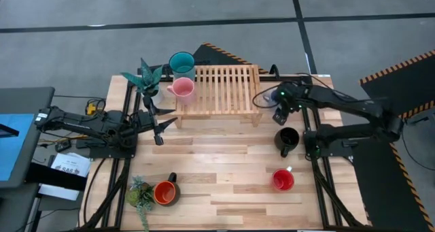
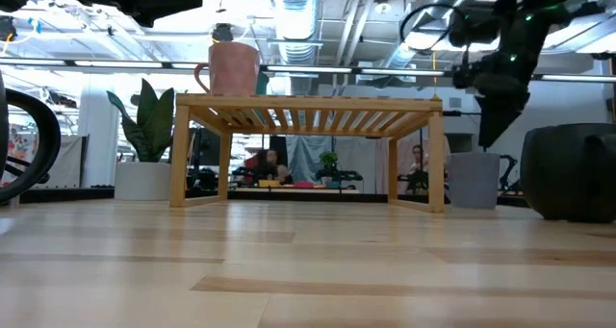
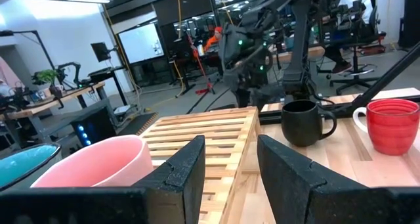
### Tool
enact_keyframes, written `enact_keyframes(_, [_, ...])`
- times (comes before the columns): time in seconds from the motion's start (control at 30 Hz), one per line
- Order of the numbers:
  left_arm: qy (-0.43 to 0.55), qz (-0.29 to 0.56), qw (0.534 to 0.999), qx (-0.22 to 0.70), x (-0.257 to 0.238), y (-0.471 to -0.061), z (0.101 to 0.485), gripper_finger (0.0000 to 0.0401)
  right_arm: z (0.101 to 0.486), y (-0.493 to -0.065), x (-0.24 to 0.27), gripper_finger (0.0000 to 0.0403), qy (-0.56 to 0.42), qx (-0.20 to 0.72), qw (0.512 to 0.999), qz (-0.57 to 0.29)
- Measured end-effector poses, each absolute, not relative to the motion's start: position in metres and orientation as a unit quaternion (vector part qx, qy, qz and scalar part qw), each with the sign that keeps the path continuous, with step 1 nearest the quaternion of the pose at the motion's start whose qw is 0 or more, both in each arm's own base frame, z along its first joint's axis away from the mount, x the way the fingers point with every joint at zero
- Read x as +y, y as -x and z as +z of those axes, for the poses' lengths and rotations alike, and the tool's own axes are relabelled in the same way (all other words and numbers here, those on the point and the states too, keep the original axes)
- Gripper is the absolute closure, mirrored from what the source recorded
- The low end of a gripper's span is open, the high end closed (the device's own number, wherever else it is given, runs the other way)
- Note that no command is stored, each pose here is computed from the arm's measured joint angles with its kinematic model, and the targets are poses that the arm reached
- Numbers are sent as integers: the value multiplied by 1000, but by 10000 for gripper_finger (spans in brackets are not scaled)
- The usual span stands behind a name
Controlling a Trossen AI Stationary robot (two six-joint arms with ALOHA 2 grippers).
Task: Place coffee mugs
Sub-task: Put the blue mug on the shelf
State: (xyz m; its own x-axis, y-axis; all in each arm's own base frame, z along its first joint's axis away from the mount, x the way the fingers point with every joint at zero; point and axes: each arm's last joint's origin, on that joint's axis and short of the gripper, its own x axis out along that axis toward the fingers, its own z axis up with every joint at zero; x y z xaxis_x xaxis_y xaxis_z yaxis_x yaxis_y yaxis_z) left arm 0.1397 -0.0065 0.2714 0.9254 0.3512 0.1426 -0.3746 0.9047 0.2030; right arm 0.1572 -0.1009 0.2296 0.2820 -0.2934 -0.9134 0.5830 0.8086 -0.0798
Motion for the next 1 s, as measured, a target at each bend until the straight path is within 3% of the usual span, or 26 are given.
enact_keyframes(0.37, [-113,186,975,-51,-6,-140,271,275,213,-179,-116,168,-101,596,753,-261])
enact_keyframes(0.73, [-113,186,975,-52,-6,-140,271,275,241,-186,-114,168,-68,595,762,-247])
enact_keyframes(1.0, [-113,172,977,-46,-7,-140,270,275,228,-190,-123,168,-20,642,730,-234])
